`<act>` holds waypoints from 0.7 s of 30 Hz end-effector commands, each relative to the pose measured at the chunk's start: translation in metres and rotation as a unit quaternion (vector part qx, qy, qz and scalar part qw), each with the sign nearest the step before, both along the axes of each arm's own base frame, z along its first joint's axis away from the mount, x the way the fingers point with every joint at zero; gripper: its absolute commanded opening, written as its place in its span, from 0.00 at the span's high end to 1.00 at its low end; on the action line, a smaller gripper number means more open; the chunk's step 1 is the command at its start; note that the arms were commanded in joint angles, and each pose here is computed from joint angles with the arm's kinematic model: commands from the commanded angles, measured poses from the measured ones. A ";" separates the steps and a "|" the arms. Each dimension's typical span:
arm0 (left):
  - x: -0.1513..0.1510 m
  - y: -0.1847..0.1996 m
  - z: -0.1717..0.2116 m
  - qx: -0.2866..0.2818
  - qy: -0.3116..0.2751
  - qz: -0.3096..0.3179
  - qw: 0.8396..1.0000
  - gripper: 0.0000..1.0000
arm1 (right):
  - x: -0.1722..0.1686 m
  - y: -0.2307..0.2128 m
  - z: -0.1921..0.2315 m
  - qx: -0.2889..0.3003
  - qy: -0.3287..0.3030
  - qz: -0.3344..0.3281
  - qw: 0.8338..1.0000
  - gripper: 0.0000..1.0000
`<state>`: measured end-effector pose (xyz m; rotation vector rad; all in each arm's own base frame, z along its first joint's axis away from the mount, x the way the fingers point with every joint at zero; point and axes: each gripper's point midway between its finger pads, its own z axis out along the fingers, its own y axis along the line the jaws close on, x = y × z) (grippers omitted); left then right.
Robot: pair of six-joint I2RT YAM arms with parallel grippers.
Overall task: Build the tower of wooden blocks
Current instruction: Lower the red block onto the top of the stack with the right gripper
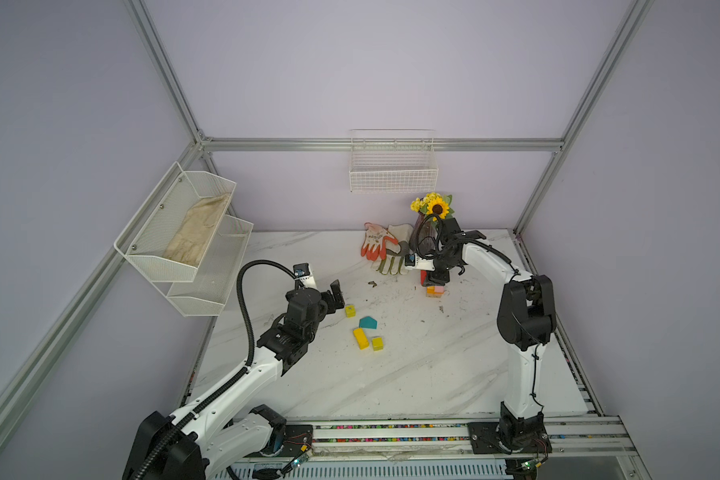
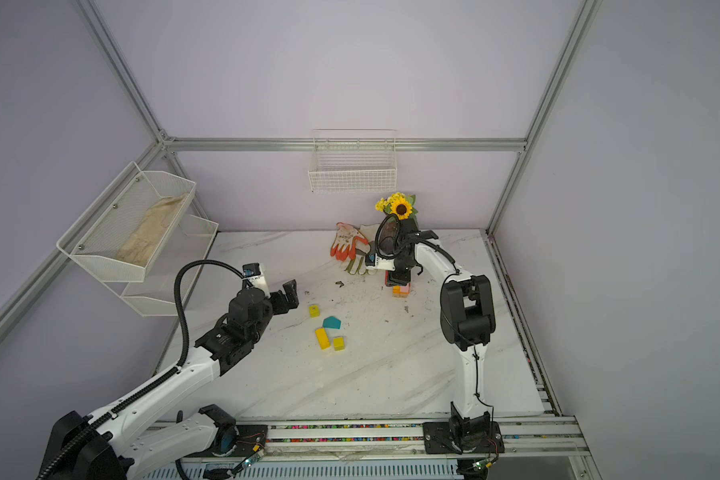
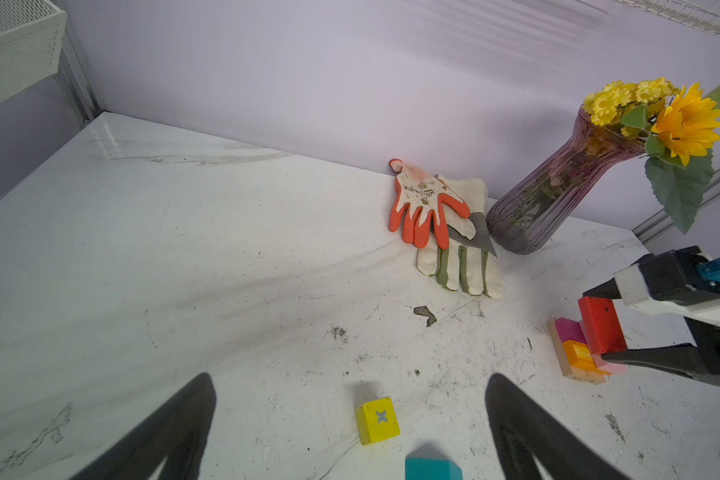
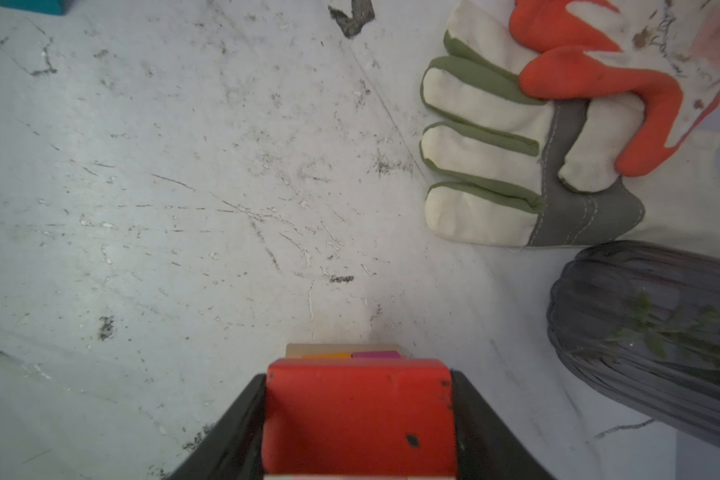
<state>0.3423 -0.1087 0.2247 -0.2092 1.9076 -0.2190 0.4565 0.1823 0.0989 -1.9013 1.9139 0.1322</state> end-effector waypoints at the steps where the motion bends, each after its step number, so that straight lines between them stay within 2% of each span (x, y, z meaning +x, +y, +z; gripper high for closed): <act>1: 0.002 0.002 0.012 -0.003 -0.021 0.005 1.000 0.00 | -0.003 -0.001 0.002 0.005 0.015 0.001 1.000 1.00; 8: 0.004 0.000 0.009 -0.002 -0.017 0.001 1.000 0.01 | -0.003 -0.005 -0.015 0.001 0.042 -0.009 0.999 1.00; 21: 0.004 0.000 0.009 -0.001 -0.016 0.000 1.000 0.00 | 0.000 -0.012 -0.022 0.007 0.052 -0.015 0.999 1.00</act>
